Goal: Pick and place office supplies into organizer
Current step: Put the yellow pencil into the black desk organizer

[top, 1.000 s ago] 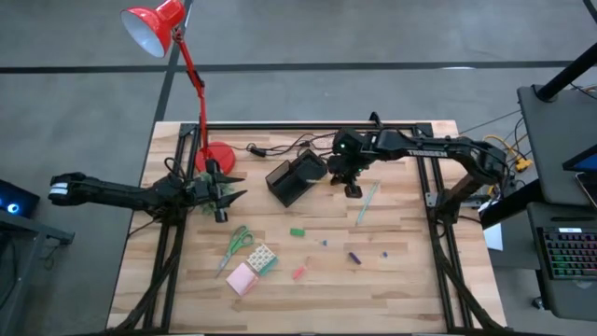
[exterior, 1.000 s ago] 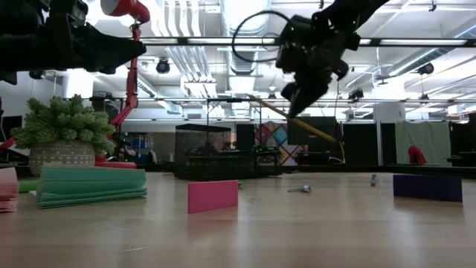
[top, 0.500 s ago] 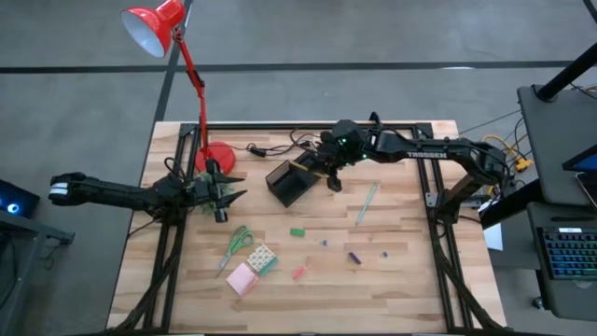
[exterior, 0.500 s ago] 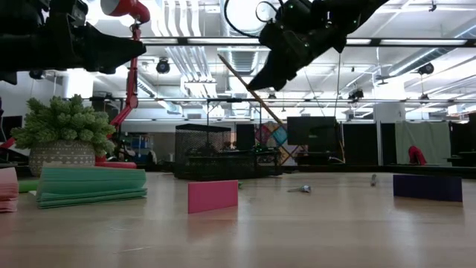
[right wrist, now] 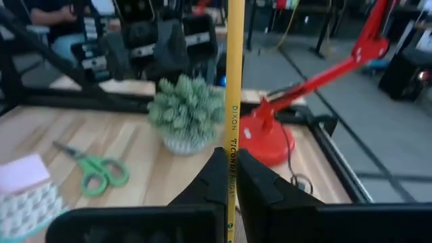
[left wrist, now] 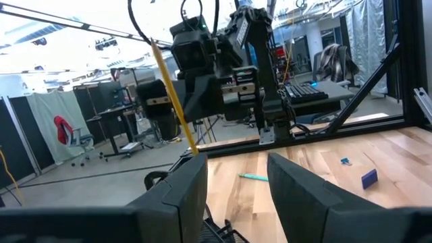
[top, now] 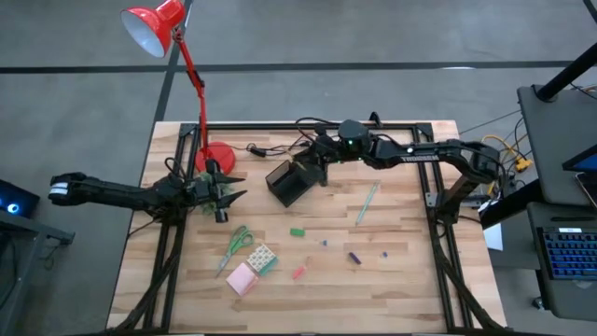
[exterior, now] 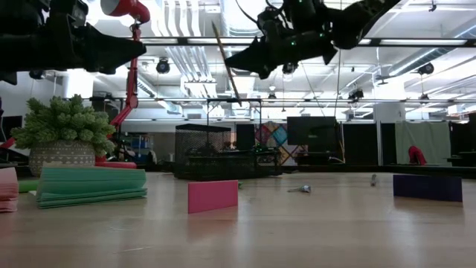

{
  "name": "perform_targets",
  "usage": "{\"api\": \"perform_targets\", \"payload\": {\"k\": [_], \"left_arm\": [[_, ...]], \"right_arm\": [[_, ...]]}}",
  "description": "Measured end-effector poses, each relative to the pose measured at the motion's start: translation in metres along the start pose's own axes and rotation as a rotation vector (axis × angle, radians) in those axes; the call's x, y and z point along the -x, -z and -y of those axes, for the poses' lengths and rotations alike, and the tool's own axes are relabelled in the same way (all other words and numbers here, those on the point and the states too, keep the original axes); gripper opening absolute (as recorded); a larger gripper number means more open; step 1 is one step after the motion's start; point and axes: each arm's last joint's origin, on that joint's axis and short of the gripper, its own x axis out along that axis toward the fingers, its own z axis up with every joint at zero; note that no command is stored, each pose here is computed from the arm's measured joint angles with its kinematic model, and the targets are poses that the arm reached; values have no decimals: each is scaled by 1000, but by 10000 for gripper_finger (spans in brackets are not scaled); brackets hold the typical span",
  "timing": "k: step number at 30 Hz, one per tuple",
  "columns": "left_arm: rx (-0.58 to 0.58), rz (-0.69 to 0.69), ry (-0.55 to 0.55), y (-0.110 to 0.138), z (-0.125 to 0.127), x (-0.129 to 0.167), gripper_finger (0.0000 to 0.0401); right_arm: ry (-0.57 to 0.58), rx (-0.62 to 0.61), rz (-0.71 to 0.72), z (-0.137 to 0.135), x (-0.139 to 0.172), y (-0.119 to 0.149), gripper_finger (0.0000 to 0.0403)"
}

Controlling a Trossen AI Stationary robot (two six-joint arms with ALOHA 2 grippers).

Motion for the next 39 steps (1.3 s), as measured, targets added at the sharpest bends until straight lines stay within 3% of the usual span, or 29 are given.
{"api": "perform_targets", "payload": {"k": [11, 19, 33, 39], "left_arm": [[0, 0, 0, 0, 0, 0, 142], [-1, -6, 2, 1, 0, 0, 142], [-4, -23, 7, 3, 1, -1, 142], [-4, -22, 6, 3, 1, -1, 142]], "right_arm": [[22, 13, 138, 6, -26, 26, 9], [26, 1, 163, 7, -36, 40, 9], [26, 64, 159, 5, -34, 49, 9], [39, 92, 235, 2, -28, 51, 9]]}}
